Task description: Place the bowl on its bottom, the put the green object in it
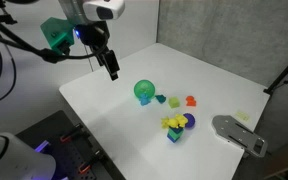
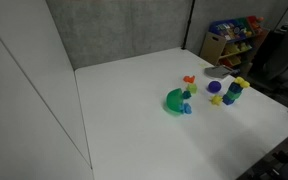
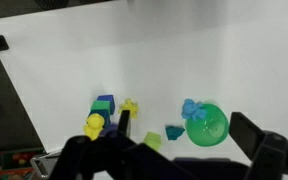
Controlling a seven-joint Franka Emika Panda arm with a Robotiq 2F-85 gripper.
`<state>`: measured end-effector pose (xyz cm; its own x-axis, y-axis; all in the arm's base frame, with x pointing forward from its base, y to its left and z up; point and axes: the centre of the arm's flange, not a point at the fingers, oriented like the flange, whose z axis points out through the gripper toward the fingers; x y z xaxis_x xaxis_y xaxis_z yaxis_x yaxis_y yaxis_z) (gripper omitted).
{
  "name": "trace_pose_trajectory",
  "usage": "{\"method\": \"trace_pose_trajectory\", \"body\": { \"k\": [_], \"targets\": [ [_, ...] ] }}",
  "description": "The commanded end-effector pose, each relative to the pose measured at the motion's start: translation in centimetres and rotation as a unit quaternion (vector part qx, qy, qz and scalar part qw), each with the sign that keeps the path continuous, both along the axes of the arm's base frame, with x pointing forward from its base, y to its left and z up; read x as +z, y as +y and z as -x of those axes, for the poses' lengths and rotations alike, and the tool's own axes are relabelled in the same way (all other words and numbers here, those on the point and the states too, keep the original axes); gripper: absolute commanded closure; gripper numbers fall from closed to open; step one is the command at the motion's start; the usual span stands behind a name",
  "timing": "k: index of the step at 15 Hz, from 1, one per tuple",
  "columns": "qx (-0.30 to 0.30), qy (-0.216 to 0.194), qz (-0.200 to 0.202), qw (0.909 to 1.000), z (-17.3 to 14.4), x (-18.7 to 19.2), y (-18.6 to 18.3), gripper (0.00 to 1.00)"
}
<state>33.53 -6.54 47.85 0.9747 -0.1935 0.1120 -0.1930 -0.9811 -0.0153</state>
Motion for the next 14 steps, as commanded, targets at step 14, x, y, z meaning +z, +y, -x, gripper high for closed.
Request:
{"method": "trace_pose_trajectory", "body": {
  "k": [14],
  "targets": [
    [0.043, 0.013, -0.014, 0.9989, -6.9, -6.2, 5.8, 0.0]
  ]
}}
